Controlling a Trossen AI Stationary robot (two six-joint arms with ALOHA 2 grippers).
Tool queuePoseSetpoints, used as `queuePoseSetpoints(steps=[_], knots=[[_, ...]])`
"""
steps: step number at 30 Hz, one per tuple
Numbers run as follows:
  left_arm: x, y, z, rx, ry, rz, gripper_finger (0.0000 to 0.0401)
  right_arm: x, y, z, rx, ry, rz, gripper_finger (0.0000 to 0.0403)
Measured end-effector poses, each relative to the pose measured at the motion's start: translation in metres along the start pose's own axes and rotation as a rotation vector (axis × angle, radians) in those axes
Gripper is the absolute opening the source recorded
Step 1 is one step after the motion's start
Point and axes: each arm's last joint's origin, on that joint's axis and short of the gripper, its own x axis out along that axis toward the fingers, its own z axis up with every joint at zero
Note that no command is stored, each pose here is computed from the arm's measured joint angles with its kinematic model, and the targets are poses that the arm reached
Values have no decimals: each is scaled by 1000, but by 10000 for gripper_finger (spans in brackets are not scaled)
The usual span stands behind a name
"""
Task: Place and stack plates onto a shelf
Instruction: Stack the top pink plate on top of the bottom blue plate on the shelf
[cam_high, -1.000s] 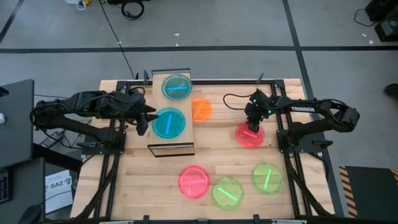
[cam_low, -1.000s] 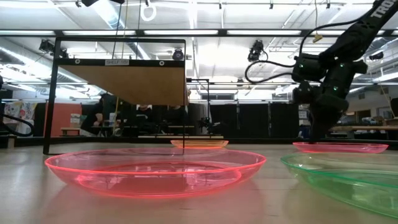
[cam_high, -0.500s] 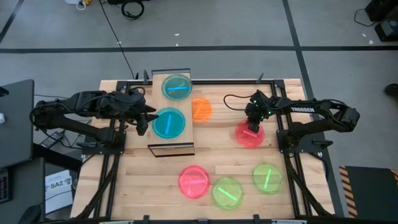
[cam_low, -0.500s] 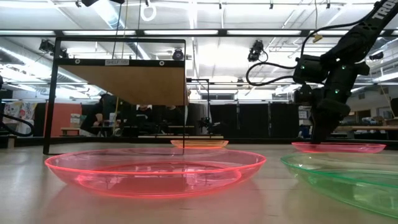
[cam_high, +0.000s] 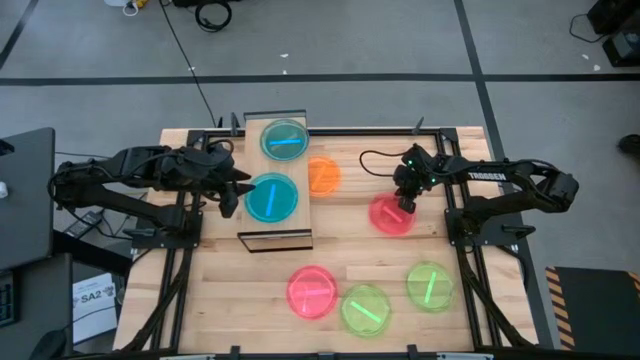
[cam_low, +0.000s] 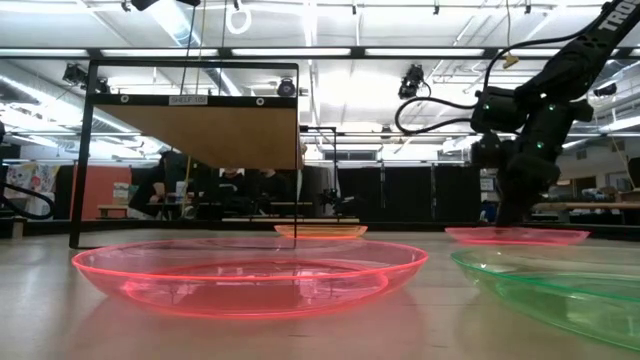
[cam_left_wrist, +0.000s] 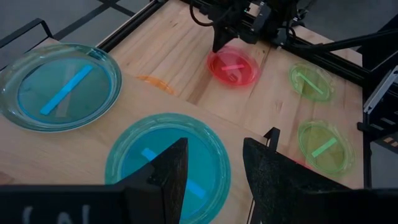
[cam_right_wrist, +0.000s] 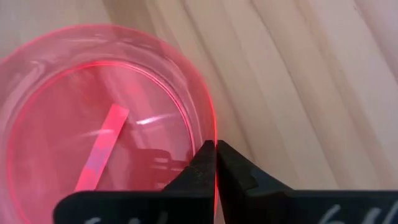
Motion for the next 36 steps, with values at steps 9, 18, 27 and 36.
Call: queuePoseSetpoints(steps=[9,18,27,36], knots=[[0,0,0,0,0,0,160,0,-1,4,1,-44,7,8],[0,0,0,5,2,1,160,-15,-4,35,23,-134,-10,6],[0,7,-13,109,9,10,160,-38,-6,70,60,-252,-18,6],[19,28,-69,49,-18,-12,160,-64,-1,104,101,-372,13,5]])
